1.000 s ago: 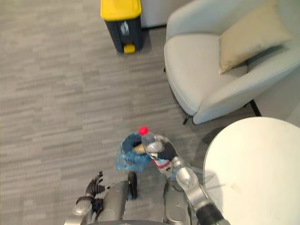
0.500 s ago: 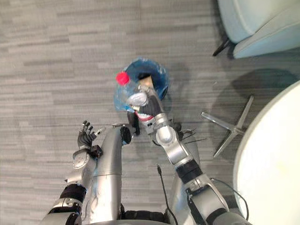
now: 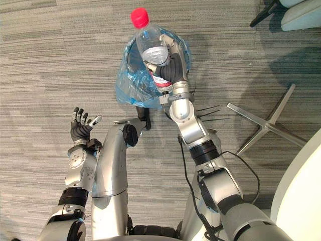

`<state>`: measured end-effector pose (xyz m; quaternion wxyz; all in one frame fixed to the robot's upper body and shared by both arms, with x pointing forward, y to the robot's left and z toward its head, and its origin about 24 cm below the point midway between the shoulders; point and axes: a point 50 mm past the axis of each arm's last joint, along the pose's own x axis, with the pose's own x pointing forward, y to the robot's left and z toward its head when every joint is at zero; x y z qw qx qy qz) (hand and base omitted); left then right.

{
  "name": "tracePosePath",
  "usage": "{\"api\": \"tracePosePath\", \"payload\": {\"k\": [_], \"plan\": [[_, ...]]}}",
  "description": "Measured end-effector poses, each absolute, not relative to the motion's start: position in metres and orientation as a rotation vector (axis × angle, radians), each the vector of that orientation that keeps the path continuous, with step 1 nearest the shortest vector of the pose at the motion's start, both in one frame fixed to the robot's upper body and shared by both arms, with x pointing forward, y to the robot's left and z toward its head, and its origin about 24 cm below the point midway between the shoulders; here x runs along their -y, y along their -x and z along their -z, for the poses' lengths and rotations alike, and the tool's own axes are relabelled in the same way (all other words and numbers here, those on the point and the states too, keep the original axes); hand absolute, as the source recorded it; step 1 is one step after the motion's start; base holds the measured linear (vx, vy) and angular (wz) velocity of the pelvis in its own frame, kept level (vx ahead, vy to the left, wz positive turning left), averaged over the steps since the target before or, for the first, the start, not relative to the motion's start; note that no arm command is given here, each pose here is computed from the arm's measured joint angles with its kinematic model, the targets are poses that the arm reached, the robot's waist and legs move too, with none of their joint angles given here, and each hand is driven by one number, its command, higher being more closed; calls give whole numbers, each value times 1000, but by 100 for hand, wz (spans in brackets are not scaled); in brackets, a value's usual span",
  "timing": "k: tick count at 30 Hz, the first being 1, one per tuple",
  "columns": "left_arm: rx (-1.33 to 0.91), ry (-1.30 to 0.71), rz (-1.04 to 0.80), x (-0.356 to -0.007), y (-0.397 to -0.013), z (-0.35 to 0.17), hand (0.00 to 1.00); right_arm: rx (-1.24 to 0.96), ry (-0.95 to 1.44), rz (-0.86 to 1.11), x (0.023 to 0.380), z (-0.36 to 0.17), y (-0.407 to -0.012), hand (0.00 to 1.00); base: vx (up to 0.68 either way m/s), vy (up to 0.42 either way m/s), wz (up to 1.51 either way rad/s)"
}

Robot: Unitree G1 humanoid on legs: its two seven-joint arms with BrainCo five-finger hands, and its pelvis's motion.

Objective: Gather rubbish on tea table into small bin, then transfer packed bag to large trash can.

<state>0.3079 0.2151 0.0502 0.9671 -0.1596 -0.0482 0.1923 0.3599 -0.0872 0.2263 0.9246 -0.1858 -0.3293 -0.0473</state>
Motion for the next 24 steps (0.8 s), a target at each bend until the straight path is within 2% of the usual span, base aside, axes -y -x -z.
{"api": "tracePosePath", "payload": {"k": [9,20,24], "plan": [[99,299,-379,-214,-309,-51,0,657,432,78,86,-217,-361,0,-7,1,0],[103,140,-319,-203,-316,-56,0,667,795,-19,75,-167,-340,0,-11,10,-5],[108,121,-325,-201,-319,-58,0,609,904,-69,71,-148,-344,0,-15,12,-5]]}}
